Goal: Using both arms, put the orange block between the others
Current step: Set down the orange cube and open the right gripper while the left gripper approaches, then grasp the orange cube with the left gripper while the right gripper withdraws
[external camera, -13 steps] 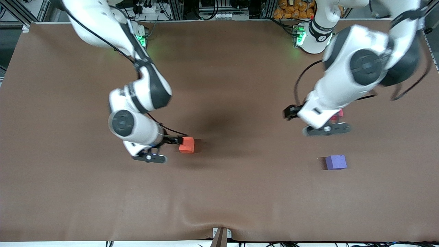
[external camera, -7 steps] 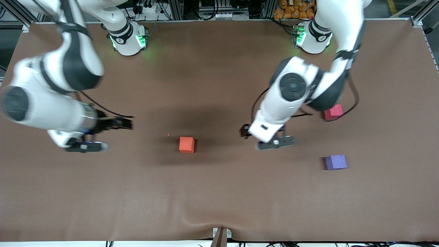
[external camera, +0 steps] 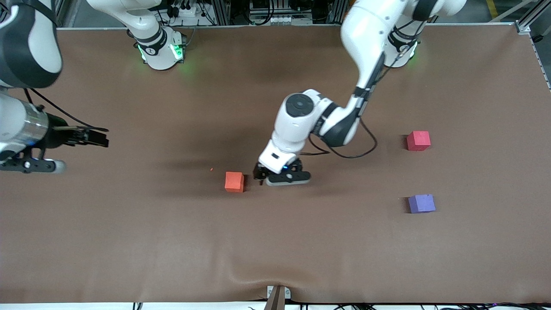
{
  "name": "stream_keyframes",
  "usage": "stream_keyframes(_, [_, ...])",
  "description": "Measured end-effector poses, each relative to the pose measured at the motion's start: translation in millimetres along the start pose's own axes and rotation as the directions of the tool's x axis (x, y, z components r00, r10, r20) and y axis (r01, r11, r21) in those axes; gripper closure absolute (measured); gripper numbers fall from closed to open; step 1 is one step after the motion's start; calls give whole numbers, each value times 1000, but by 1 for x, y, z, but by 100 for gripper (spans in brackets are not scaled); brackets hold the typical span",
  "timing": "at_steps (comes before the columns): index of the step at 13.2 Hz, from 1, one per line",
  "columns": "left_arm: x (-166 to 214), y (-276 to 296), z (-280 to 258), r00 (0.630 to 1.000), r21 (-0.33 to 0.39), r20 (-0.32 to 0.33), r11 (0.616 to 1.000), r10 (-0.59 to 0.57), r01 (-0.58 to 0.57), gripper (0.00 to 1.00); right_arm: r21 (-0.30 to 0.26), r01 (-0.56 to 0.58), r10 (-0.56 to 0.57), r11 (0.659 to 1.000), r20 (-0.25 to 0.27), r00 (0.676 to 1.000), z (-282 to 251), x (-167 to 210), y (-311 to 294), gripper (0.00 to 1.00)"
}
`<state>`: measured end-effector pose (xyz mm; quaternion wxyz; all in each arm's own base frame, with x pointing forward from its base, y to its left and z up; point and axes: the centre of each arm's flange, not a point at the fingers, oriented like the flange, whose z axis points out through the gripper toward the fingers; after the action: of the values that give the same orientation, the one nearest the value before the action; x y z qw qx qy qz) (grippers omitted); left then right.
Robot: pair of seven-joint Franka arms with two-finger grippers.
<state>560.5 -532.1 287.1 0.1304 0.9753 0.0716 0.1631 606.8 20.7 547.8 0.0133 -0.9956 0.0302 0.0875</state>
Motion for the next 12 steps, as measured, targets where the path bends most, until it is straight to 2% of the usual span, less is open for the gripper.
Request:
stream_keyframes(3, [-38, 19, 30, 997, -73, -63, 996, 35, -40, 0, -18, 40, -40, 999, -6, 999, -8, -5, 10, 0])
stream_keyframes(6, [-50, 28, 44, 993, -147, -113, 987, 45, -62, 0, -21, 50, -50, 999, 1, 999, -5, -5, 12, 0])
stream_keyframes(12, [-95, 44, 75, 987, -178, -125, 976, 105, -127, 0, -32, 39, -38, 999, 2, 999, -5, -4, 22, 0])
